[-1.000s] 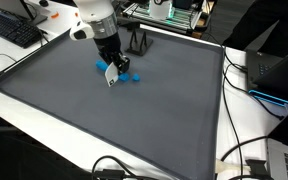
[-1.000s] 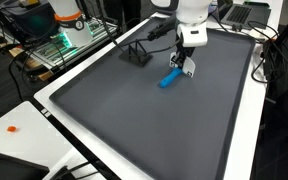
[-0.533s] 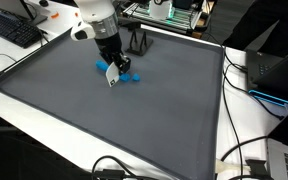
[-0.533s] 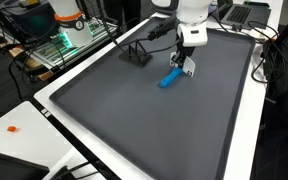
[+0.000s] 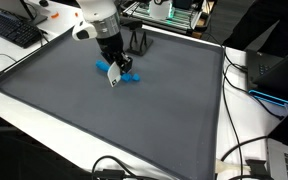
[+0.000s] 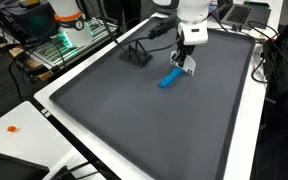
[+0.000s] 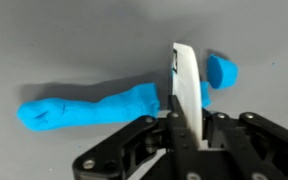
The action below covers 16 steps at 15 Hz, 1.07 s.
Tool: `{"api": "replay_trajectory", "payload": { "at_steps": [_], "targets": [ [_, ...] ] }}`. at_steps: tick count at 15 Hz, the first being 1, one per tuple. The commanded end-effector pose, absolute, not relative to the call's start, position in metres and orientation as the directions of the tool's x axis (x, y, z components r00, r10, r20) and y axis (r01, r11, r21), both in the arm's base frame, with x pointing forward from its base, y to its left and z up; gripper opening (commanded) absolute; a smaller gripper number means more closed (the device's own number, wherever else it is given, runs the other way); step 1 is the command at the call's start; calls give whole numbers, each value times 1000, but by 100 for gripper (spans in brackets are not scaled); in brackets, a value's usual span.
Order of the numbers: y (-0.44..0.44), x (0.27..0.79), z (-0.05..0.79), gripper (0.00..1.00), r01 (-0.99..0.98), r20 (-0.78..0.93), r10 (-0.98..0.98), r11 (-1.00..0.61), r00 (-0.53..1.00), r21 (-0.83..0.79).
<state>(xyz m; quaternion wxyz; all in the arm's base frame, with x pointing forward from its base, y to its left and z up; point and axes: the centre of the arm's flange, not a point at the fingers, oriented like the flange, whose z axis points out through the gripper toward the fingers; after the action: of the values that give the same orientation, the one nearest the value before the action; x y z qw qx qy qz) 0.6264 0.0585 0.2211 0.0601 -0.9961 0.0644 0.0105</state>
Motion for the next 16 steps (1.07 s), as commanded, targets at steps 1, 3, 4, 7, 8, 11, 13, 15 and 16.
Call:
{"api": "replay_trajectory", "payload": {
  "at_steps": [1,3,4,7,8,11,13,15,16],
  "targets": [
    [54,620,236,2,-142,-30,-140,-982,990,-121],
    [51,619,246,2,-140,-19,-138,-983,990,-121],
    [49,620,251,2,-139,-13,-139,-982,990,-125],
    [43,620,267,2,-126,10,-128,-985,992,-120],
    [40,620,272,2,-121,16,-123,-986,992,-116],
    [29,622,279,2,-113,27,-117,-988,993,-103],
    [22,623,277,2,-112,23,-115,-989,993,-94],
    [16,623,272,2,-107,19,-109,-990,994,-90],
    [13,623,270,2,-107,16,-109,-990,994,-90]
  ]
}}
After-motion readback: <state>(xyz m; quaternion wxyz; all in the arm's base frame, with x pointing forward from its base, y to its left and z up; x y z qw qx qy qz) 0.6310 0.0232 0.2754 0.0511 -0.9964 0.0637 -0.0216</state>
